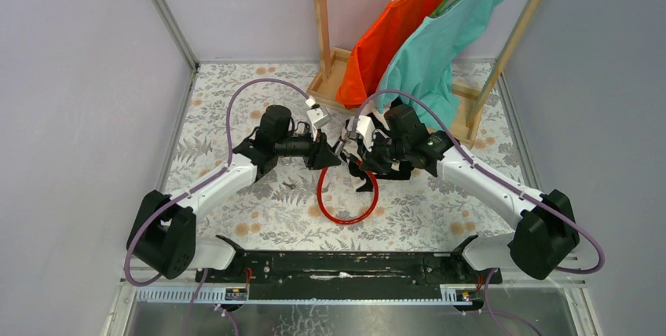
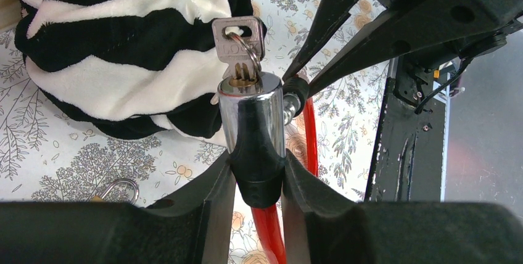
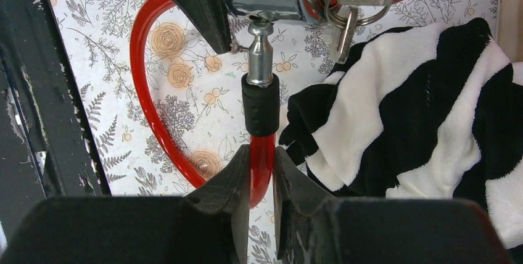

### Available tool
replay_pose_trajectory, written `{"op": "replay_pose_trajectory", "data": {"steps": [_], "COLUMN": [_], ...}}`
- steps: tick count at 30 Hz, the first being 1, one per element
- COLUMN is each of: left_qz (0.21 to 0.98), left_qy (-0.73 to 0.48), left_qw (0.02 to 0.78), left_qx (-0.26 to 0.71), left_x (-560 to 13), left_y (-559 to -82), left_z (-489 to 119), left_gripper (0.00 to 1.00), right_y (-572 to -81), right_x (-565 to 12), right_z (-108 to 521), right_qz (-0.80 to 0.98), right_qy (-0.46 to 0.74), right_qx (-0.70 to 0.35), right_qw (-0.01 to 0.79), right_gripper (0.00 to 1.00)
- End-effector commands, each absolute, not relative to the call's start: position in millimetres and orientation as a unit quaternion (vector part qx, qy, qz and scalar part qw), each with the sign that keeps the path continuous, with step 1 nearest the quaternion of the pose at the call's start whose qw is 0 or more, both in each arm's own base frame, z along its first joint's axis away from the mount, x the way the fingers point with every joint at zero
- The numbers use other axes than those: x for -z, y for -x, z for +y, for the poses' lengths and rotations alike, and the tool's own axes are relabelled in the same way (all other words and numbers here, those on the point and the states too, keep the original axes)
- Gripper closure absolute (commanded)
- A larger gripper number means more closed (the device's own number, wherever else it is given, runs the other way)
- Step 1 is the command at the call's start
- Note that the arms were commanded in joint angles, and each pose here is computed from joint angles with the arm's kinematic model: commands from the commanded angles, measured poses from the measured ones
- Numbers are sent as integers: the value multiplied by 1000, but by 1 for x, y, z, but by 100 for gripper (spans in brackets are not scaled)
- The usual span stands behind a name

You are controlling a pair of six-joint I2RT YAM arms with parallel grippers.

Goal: Lock with the key
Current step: Lock the lock.

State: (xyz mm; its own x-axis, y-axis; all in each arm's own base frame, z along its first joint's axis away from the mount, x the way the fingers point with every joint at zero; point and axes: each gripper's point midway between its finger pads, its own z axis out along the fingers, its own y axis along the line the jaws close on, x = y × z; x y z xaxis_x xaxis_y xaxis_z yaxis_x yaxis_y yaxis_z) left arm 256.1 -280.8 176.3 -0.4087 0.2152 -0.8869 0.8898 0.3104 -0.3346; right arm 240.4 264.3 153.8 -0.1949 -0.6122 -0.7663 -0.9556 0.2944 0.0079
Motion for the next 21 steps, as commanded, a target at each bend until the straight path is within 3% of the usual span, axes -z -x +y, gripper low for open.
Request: {"op": "replay_pose_trajectory", "data": {"steps": [1,21], "left_qz": [684,682], "left_qy": [-400,-405], "left_qw": [424,426], "left_qx": [438,435], "left_x": [-192,-190], "left_y": [-266,-264], "left_z": [-285,-284], "left_gripper": [100,100], "right_y": [-242,-249], "right_x": [-182,-171], "right_z": [282,282], "right_qz": [703,726], "right_qy": [548,533], "right_qx": [-271,-250], "right_qw": [363,355], "right_gripper": [100,100]}}
